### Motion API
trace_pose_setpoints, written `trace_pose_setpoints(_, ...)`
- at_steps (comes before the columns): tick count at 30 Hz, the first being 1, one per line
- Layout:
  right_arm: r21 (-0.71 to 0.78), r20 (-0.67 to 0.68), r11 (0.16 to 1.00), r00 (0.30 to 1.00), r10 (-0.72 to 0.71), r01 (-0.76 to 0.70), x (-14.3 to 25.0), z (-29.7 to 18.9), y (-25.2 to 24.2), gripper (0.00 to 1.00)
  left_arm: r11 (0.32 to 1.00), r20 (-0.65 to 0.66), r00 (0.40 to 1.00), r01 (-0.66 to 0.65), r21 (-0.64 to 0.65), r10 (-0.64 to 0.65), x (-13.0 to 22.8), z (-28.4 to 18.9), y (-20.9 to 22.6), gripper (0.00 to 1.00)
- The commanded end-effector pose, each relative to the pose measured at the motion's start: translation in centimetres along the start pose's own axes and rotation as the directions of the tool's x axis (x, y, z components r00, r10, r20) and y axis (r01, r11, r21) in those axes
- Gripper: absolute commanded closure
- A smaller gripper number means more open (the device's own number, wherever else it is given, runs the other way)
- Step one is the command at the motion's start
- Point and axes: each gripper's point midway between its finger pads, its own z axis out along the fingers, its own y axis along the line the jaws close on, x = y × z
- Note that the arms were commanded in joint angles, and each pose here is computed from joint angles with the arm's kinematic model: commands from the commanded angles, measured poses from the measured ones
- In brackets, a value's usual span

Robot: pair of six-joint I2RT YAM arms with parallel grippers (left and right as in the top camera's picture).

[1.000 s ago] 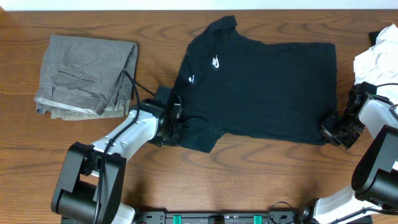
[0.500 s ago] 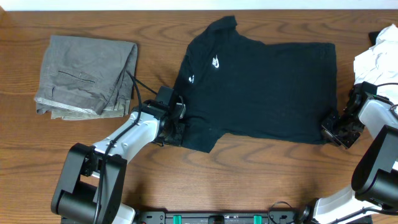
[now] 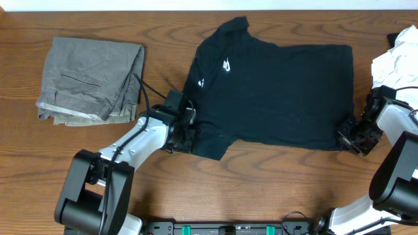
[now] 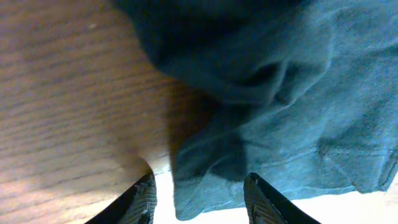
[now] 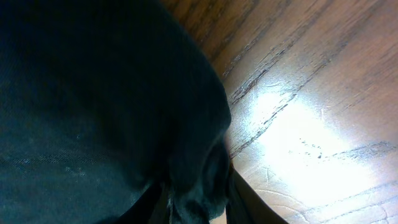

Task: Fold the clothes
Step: 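Lift the bottom hem with both grippers and fold it up toward the collar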

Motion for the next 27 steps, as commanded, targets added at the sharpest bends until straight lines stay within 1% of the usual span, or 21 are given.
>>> trace_pose_setpoints(1, 0.037, -0.038, 0.999, 0.999, 0.001, 0.0, 0.9, 1.5, -0.9, 0.72, 0.999, -0.121, 0.993, -0.02, -0.028, 0.016, 3.0, 2.8, 0.6, 0.51)
trace_pose_setpoints(3, 0.039, -0.04, 0.999, 0.999, 0.002, 0.0, 1.0, 1.5, -1.0, 0.68, 0.999, -0.122, 0.992, -0.025, -0.028, 0.021, 3.0, 2.9, 0.5, 0.51)
trace_pose_setpoints(5, 0.04, -0.043, 0.999, 0.999, 0.002, 0.0, 1.1, 1.5, -1.0, 0.67, 0.999, -0.121, 0.992, -0.027, -0.028, 0.023, 3.0, 2.9, 0.4, 0.52)
trace_pose_setpoints(10, 0.042, -0.046, 0.999, 0.999, 0.002, 0.0, 1.1, 1.5, -1.0, 0.68, 0.999, -0.128, 0.992, -0.026, -0.029, 0.022, 3.2, 2.9, 0.5, 0.86)
trace_pose_setpoints(12, 0.042, -0.046, 0.999, 0.999, 0.002, 0.0, 1.2, 1.5, -1.0, 0.69, 0.999, -0.131, 0.991, -0.025, -0.03, 0.021, 3.3, 2.9, 0.5, 0.94)
trace_pose_setpoints(13, 0.042, -0.046, 0.999, 0.999, 0.002, 0.0, 1.1, 1.5, -1.0, 0.71, 0.999, -0.133, 0.991, -0.025, -0.03, 0.021, 3.3, 2.8, 0.5, 0.94)
trace_pose_setpoints(14, 0.042, -0.047, 0.999, 0.999, 0.002, 0.0, 1.2, 1.5, -1.0, 0.76, 0.999, -0.135, 0.991, -0.024, -0.031, 0.02, 3.4, 2.8, 0.5, 0.94)
trace_pose_setpoints(16, 0.042, -0.046, 0.999, 0.999, 0.001, 0.001, 1.1, 1.5, -1.0, 0.99, 0.999, -0.143, 0.99, -0.023, -0.033, 0.018, 3.5, 2.6, 0.5, 0.94)
trace_pose_setpoints(22, 0.053, -0.054, 0.999, 0.999, -0.007, 0.01, 1.1, 0.9, -1.2, 0.99, 0.997, -0.161, 0.986, 0.023, -0.076, -0.036, 3.1, 0.2, 0.6, 0.94)
trace_pose_setpoints(25, 0.06, -0.051, 0.998, 0.999, -0.01, 0.013, 0.7, -0.3, -1.1, 0.99, 0.994, -0.156, 0.985, 0.065, -0.083, -0.078, 2.5, -1.6, 0.2, 0.94)
trace_pose_setpoints(27, 0.056, -0.044, 0.998, 0.999, -0.01, 0.012, 0.6, -1.3, -1.0, 0.99, 0.995, -0.14, 0.987, 0.065, -0.079, -0.075, 2.1, -2.8, -0.1, 0.94)
